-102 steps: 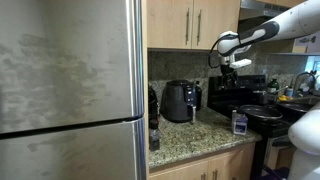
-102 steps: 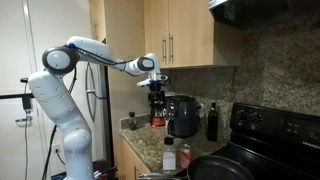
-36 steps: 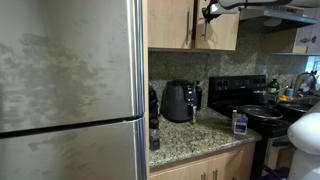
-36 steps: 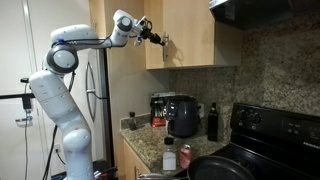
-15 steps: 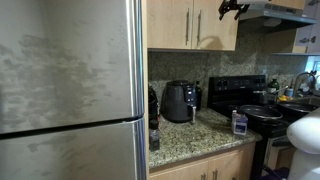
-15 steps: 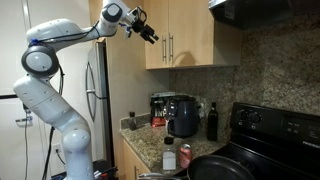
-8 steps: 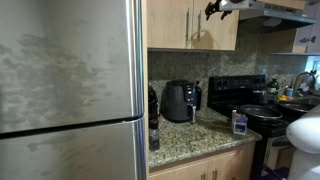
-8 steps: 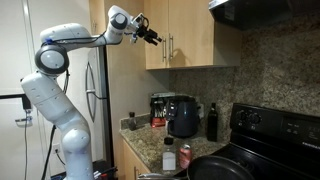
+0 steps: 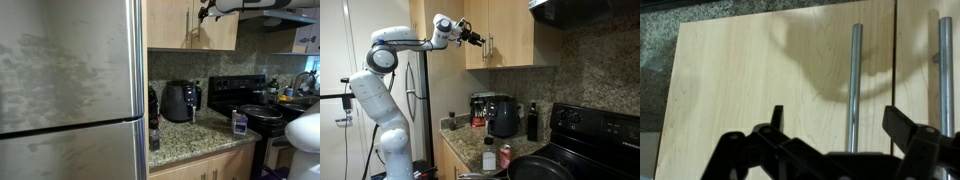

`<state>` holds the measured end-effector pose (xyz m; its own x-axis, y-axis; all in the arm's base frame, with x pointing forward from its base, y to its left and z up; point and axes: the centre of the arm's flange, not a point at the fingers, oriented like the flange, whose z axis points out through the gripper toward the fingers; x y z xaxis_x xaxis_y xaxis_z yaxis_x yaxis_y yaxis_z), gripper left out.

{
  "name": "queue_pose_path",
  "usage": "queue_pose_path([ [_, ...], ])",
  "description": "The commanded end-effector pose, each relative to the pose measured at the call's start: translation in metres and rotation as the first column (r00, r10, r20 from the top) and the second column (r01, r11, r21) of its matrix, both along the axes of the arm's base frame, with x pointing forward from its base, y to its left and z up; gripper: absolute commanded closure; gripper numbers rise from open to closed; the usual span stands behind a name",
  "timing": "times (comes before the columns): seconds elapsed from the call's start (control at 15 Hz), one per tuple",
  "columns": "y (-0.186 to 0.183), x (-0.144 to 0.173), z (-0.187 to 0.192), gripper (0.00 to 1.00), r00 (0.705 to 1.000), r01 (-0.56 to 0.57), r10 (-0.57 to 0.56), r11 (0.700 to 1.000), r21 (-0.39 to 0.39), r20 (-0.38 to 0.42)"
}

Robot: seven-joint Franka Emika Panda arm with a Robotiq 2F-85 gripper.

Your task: Open the top right cupboard door

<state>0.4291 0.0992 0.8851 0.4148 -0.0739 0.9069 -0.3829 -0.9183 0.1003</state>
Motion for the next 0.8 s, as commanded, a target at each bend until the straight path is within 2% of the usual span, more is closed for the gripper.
queue_pose_path([
  [0.0, -0.004, 0.014, -0.006, 0.00, 0.999, 0.035, -0.035, 0.999, -0.002, -0.007],
  [0.27, -0.008, 0.035, -0.013, 0.00, 0.999, 0.037, -0.036, 0.999, 0.032, -0.018],
  [0.73, -0.006, 0.057, -0.013, 0.00, 0.998, 0.060, -0.060, 0.998, 0.026, 0.012],
])
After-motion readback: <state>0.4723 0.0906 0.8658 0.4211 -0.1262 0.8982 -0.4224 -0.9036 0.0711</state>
